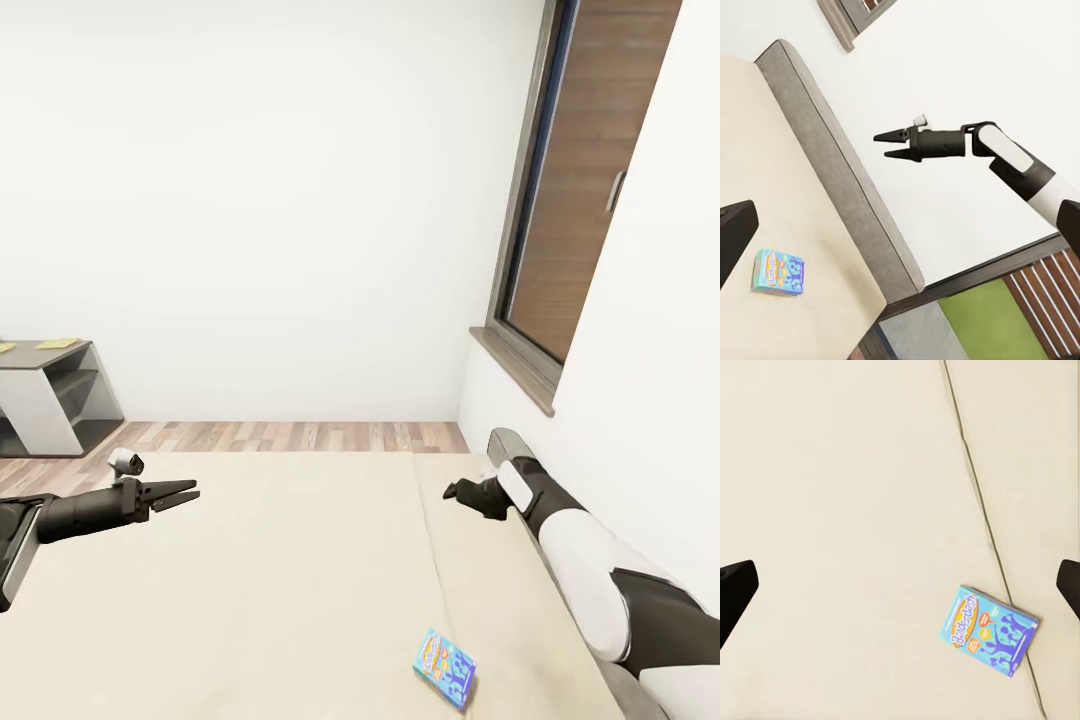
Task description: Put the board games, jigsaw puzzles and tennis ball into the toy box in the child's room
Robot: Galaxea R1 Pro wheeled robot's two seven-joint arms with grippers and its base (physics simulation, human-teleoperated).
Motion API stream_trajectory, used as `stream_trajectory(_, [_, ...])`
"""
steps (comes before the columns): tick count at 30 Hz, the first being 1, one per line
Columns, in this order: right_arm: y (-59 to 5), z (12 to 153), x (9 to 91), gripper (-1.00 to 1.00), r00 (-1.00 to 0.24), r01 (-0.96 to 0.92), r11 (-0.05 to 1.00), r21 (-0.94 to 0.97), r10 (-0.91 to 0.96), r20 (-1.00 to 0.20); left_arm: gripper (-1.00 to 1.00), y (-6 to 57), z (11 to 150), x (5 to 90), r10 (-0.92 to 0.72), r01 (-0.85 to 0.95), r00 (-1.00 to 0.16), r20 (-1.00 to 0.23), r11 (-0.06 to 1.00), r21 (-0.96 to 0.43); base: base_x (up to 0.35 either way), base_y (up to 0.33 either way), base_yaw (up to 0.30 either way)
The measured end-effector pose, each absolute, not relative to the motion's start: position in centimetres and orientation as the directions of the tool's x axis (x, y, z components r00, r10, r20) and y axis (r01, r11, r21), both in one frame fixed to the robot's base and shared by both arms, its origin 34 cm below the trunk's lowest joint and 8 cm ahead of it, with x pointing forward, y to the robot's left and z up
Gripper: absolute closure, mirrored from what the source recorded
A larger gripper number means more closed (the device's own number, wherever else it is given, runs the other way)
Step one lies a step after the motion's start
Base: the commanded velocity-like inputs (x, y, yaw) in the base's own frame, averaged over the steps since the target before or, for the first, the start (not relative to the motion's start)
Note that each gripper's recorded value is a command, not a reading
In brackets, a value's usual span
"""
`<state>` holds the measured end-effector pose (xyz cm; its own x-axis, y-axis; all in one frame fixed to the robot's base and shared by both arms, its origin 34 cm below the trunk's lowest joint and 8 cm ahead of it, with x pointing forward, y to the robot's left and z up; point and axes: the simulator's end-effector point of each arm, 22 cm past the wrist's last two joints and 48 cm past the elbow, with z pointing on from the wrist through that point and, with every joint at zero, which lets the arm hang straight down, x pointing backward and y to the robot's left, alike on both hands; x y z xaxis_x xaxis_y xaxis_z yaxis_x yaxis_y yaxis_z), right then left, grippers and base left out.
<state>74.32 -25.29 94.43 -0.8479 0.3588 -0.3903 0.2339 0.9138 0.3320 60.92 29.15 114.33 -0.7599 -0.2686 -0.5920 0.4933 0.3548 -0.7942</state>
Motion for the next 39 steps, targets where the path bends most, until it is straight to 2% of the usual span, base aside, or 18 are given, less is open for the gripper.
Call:
stream_trajectory(22, [-26.1, 91.7, 73.7, -1.00, -0.860, 0.255, 0.916, 0.309, 0.360, -0.361, -1.00, 29.1, 112.7, 61.4, -0.269, 0.467, -0.779, -0.567, 0.355, -0.810, 0.000, 0.000, 0.000])
stream_trajectory(39, [-26.6, 90.1, 74.4, -1.00, -0.845, 0.260, 0.920, 0.293, 0.364, -0.393, -1.00, 28.8, 111.0, 61.6, -0.258, 0.443, -0.800, -0.542, 0.356, -0.823, 0.000, 0.000, 0.000])
